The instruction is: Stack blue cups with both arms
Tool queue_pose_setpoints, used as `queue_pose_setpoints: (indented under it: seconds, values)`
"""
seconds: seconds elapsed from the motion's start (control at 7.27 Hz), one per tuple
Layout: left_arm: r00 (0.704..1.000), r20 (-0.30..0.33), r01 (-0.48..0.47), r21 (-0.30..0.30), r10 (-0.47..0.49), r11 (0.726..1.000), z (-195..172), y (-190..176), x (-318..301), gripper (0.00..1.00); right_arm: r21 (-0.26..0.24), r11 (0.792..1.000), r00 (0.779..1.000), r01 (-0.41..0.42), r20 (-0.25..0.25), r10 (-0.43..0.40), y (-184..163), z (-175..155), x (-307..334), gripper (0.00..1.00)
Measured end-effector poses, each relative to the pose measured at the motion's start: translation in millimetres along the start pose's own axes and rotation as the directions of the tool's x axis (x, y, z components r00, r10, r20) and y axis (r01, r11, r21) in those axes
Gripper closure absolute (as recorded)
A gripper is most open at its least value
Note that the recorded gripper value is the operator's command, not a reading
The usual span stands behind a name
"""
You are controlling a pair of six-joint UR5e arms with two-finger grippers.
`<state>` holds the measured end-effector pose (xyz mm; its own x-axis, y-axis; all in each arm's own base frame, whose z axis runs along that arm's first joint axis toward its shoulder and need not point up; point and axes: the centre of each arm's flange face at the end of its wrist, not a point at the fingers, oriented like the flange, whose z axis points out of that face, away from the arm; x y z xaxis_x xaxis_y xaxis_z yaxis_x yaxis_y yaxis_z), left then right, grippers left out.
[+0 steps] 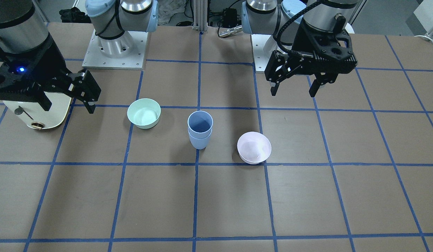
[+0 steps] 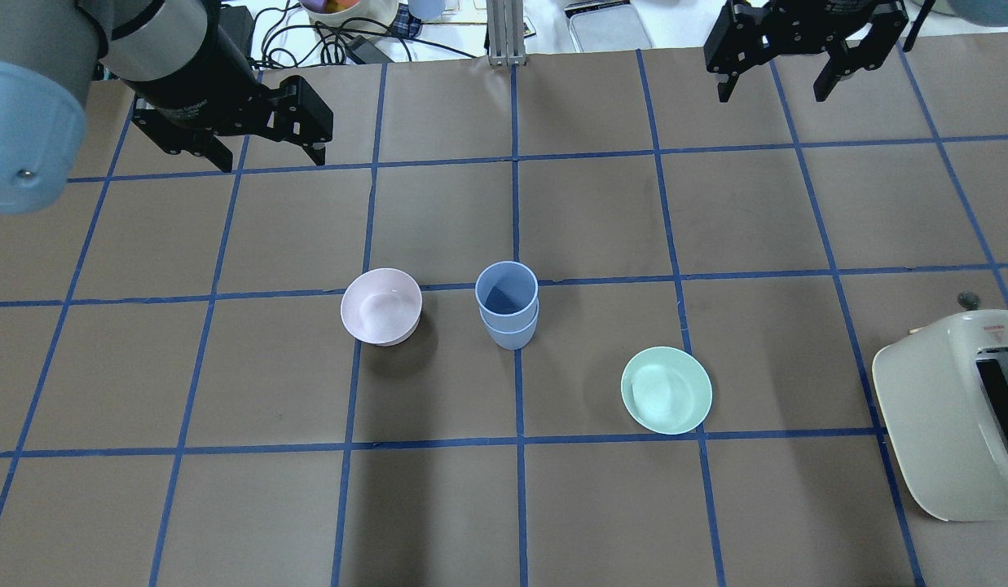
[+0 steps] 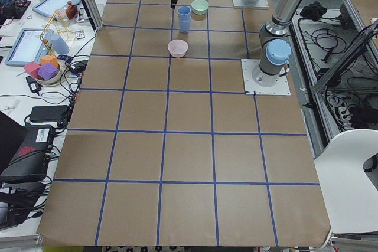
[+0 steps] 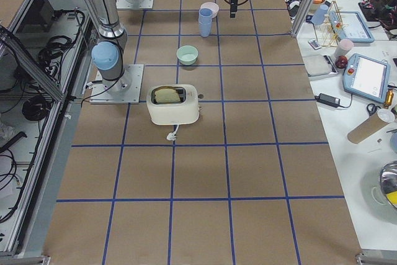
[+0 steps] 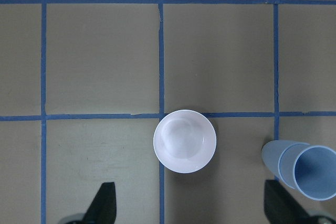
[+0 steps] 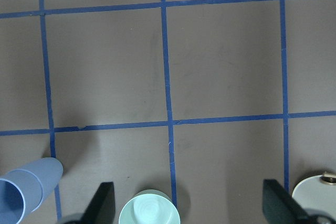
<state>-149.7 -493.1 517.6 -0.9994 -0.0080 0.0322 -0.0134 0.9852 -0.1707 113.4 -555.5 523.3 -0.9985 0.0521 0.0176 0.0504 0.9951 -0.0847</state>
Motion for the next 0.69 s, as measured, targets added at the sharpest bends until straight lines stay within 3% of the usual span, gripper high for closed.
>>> queue_pose_setpoints:
  seconds: [0.69]
  values:
    - [1.000,0.003,0.023,0.002,-0.023,1.000,0.2,-3.5,-11.4,0.00,-0.004,1.000,1.000,-0.004,-0.007,0.004,2.5,4.3,1.1,0.00]
